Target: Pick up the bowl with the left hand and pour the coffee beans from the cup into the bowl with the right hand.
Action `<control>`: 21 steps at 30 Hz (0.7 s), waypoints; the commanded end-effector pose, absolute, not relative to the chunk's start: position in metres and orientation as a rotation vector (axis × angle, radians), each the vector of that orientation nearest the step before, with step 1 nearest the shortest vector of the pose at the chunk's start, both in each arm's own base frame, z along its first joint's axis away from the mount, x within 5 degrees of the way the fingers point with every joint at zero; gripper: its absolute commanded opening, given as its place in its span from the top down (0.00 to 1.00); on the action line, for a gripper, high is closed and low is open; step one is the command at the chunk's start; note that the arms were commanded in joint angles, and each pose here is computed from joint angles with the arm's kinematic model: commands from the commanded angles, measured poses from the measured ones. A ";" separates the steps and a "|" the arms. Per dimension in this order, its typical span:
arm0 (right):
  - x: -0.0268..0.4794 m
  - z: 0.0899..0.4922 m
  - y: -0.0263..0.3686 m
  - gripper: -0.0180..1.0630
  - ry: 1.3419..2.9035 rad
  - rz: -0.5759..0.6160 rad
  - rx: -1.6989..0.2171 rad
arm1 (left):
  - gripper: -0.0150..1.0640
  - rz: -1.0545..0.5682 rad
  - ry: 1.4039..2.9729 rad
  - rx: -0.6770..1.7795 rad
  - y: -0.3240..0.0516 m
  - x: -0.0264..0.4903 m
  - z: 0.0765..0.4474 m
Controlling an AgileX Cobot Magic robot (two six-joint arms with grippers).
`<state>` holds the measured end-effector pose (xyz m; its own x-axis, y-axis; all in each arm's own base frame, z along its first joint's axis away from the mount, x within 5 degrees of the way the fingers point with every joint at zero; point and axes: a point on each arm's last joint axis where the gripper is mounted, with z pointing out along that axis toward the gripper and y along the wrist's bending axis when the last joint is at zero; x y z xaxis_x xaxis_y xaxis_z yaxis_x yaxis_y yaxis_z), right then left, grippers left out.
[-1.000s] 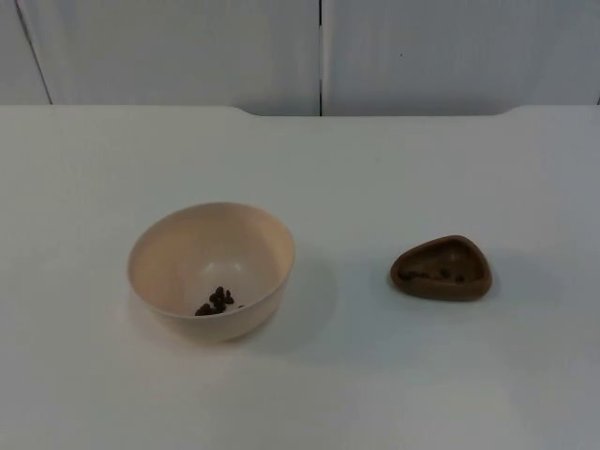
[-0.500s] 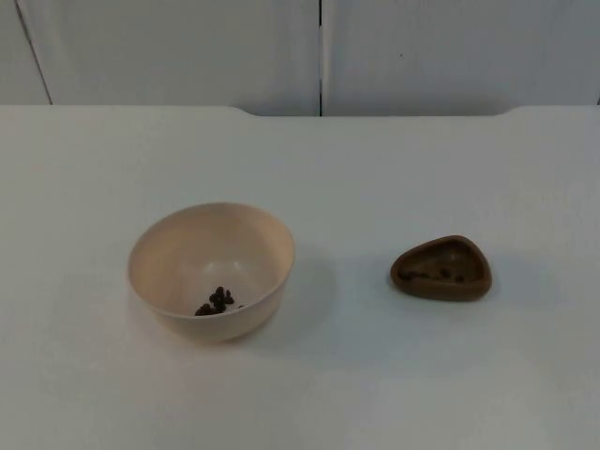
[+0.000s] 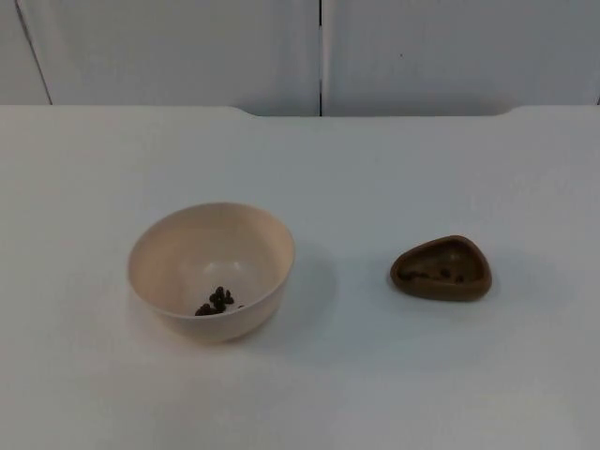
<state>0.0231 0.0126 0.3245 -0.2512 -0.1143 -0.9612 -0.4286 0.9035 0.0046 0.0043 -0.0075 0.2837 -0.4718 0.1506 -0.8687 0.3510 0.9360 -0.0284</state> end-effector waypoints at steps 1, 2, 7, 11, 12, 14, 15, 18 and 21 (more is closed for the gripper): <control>0.018 0.321 0.011 0.28 1.829 0.307 -0.422 | 0.31 -0.214 2.058 0.373 -0.005 0.001 0.281; 0.015 0.319 0.010 0.28 1.840 0.303 -0.428 | 0.31 -0.188 2.054 0.372 -0.003 0.001 0.280; 0.005 0.312 0.005 0.28 1.878 0.291 -0.448 | 0.31 -0.164 2.056 0.357 0.000 -0.001 0.277; -0.009 0.306 -0.001 0.28 1.881 0.284 -0.460 | 0.31 -0.168 2.066 0.359 -0.001 0.000 0.275; -0.013 0.304 -0.003 0.28 1.871 0.276 -0.473 | 0.31 -0.170 2.069 0.355 -0.001 -0.001 0.275; -0.014 0.303 -0.003 0.28 1.877 0.270 -0.482 | 0.31 -0.175 2.070 0.348 -0.001 -0.001 0.275; -0.015 0.302 -0.003 0.28 1.886 0.269 -0.484 | 0.31 -0.179 2.072 0.340 -0.001 -0.001 0.275; -0.014 0.295 -0.003 0.28 1.932 0.267 -0.505 | 0.31 -0.181 2.072 0.337 -0.001 -0.001 0.275; -0.009 0.284 -0.001 0.28 1.972 0.267 -0.513 | 0.31 -0.182 2.072 0.336 -0.001 -0.001 0.275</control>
